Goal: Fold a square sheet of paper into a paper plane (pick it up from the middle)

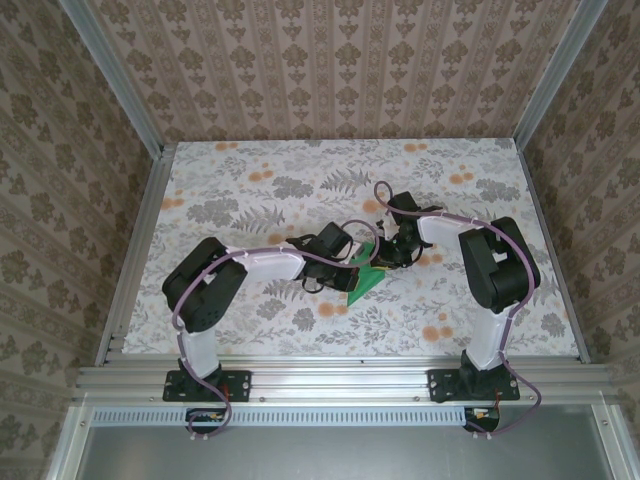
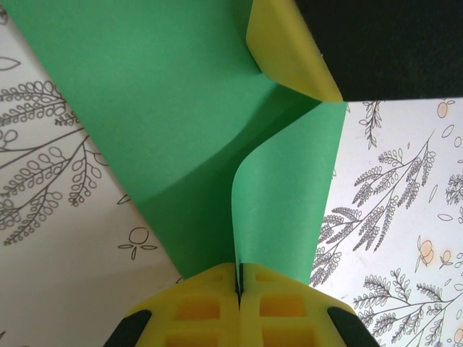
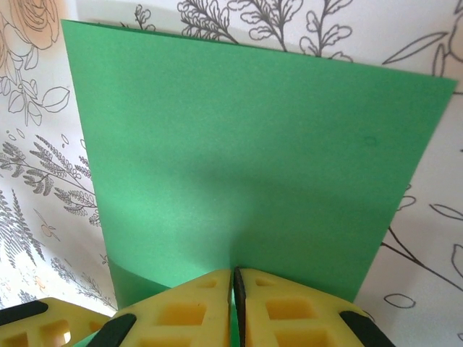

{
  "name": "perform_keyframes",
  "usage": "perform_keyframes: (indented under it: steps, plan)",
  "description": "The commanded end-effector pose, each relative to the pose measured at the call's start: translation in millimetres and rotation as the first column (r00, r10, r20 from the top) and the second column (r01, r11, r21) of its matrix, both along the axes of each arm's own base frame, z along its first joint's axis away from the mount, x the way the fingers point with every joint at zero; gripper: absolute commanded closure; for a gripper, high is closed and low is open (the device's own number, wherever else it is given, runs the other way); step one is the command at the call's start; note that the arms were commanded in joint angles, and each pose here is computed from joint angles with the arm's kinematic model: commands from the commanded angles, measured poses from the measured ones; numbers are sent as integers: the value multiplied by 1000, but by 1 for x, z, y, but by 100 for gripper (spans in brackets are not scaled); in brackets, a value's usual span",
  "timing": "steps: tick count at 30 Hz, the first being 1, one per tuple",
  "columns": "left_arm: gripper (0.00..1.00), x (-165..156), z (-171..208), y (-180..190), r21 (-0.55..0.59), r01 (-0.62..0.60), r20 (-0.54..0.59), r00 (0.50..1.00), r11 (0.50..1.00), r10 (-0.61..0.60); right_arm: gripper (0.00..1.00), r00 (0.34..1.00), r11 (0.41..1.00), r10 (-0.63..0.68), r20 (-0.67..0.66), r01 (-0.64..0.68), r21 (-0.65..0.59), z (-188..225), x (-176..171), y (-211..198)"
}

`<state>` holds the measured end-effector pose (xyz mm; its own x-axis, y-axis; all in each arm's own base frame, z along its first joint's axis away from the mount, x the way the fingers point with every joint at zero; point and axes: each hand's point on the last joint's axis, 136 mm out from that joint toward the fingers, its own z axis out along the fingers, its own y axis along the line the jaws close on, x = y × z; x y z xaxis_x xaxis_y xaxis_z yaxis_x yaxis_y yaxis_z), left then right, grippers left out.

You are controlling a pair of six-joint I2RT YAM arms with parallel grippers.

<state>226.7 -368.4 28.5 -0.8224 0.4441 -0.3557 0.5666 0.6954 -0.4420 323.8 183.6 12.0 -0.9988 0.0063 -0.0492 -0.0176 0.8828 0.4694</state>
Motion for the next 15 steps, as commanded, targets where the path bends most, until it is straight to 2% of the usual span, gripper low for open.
perform_keyframes:
  steps: [1, 15]
  plan:
    - [97, 0, -5, 1, -4, -3, -17, 1000, 1000, 3, 87, 998, 996, 10, -68, -16, -87, -15, -14, -13]
    - [97, -1, -13, 5, 21, -18, -25, 1000, 1000, 19, 85, 998, 997, -11, -55, 6, -80, -9, -11, -12]
